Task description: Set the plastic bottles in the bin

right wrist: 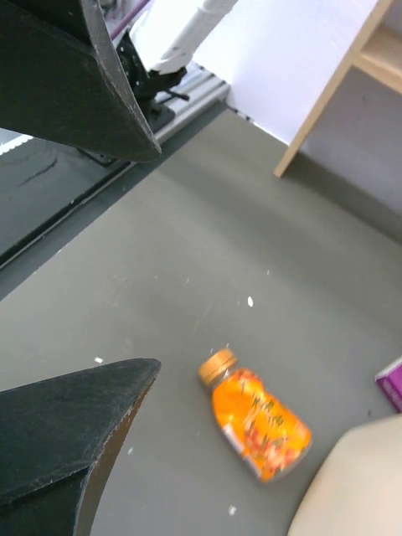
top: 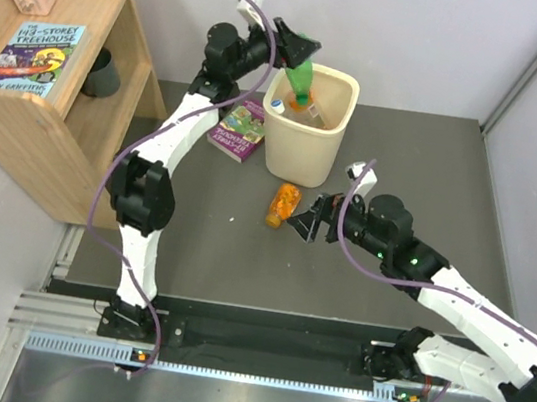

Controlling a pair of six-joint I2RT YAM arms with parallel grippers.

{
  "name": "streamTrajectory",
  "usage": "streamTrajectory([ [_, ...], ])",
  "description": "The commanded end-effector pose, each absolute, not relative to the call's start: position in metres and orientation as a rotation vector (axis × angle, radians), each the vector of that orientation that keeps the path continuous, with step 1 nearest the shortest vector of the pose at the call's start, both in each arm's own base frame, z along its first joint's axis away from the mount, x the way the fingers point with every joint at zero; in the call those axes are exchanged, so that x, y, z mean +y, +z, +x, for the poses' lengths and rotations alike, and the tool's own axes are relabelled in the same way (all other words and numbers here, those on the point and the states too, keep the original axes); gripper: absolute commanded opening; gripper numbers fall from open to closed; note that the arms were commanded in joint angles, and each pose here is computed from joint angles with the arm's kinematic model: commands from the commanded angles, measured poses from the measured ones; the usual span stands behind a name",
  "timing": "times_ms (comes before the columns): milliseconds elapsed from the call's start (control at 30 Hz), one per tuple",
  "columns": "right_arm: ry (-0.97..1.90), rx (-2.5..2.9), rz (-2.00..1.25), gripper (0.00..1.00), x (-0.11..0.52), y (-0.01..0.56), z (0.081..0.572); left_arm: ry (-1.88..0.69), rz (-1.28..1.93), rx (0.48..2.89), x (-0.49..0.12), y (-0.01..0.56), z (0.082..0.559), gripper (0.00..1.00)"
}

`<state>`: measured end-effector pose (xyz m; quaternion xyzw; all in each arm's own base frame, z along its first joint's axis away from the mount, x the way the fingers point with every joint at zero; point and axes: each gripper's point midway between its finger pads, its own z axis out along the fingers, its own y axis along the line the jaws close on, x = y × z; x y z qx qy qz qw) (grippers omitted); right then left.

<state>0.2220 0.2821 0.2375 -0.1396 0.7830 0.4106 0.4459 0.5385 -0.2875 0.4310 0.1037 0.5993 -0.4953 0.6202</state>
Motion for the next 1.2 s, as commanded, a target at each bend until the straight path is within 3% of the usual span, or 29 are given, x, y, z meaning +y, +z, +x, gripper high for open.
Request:
streamTrajectory([
  [0,0.933,1.913,-0.314,1.0,0.263,0.259,0.221,-1.053,0.204,1.45,-0.284,0.404,0.559,0.99],
  [200,0.791,2.014,-0.202,1.0,0.249,0.226,0.238,-0.978,0.085,1.413,-0.253,0.447,0.529,0.99],
  [333,0.775,2.001,-0.127,0.99,0.249,0.223,0.249,-0.941,0.071,1.51,-0.242,0.434,0.487,0.99],
  [567,0.733,1.934,-0.103,1.0,0.244,0.234,0.262,-0.823,0.174,1.785,-0.241,0.309,0.371,0.99],
  [767,0.677,1.959,-0.087,1.0,0.23,0.221,0.258,-0.845,0.229,1.96,-0.238,0.22,0.312,0.99],
  [1167,0.643,1.952,-0.037,1.0,0.215,0.223,0.254,-0.769,0.242,2.147,-0.252,0.133,0.337,0.99],
])
